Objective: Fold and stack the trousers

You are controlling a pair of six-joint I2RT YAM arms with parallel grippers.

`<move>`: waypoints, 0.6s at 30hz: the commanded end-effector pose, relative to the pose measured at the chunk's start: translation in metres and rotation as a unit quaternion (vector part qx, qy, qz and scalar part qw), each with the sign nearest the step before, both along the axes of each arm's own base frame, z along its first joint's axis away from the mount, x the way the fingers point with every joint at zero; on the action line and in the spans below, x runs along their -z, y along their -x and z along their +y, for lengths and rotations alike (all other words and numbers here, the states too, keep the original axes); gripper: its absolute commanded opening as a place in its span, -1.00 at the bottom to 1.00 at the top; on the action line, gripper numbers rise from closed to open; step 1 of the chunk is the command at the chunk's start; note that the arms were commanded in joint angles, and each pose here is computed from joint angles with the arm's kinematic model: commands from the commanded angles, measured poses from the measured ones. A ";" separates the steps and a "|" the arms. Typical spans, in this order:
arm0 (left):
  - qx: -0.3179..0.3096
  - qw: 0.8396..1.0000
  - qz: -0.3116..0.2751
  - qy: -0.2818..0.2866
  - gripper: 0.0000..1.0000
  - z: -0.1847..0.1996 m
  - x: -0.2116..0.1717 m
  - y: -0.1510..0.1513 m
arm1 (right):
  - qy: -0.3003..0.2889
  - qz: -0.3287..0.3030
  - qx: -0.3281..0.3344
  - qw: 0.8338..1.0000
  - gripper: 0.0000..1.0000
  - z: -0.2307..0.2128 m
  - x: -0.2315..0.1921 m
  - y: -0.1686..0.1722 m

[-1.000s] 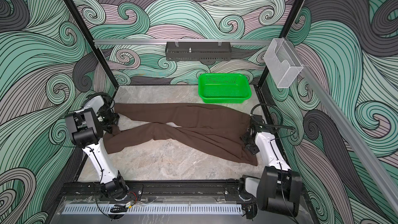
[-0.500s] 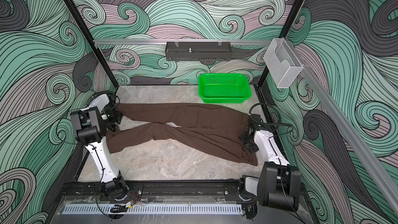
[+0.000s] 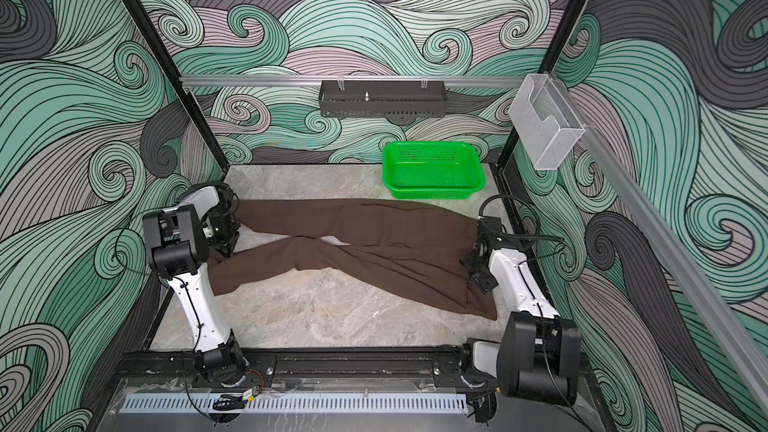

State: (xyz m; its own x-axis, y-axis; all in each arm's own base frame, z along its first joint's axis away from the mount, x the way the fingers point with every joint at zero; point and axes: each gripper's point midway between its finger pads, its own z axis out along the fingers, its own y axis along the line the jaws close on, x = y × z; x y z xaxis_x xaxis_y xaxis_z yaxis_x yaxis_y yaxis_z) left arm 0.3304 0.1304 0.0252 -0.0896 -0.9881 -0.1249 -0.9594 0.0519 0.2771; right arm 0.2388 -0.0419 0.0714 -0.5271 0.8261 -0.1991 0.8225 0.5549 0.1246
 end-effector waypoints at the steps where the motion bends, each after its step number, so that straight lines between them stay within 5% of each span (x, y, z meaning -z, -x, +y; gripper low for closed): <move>1: -0.002 1.000 -0.019 -0.013 -0.85 0.006 -0.015 -0.003 | 0.004 -0.003 0.006 1.000 0.34 -0.001 -0.005 -0.003; 2: 0.001 1.000 -0.026 -0.008 -0.98 0.006 -0.014 -0.006 | 0.005 -0.003 0.006 1.000 0.33 -0.001 -0.005 -0.003; 7: 0.027 0.997 -0.065 -0.012 -1.00 0.014 -0.041 -0.027 | 0.006 -0.007 0.005 1.000 0.33 -0.001 -0.007 -0.005; 12: 0.060 0.985 -0.156 -0.048 -1.00 0.023 -0.112 -0.046 | 0.009 -0.015 0.007 1.000 0.34 -0.002 -0.013 -0.004; 18: 0.094 0.964 -0.235 -0.080 -1.00 0.032 -0.187 -0.029 | 0.017 -0.018 0.014 1.000 0.38 -0.004 -0.028 0.005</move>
State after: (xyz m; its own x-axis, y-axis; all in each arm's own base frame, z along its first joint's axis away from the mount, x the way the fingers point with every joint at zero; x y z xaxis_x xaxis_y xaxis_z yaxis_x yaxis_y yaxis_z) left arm 0.3782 0.1508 0.1822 -0.1422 -0.9457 -0.2921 -0.9692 0.1930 -0.1532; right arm 0.2401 -0.0422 0.0868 -0.5090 0.8319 -0.2211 0.8251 0.5447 0.1502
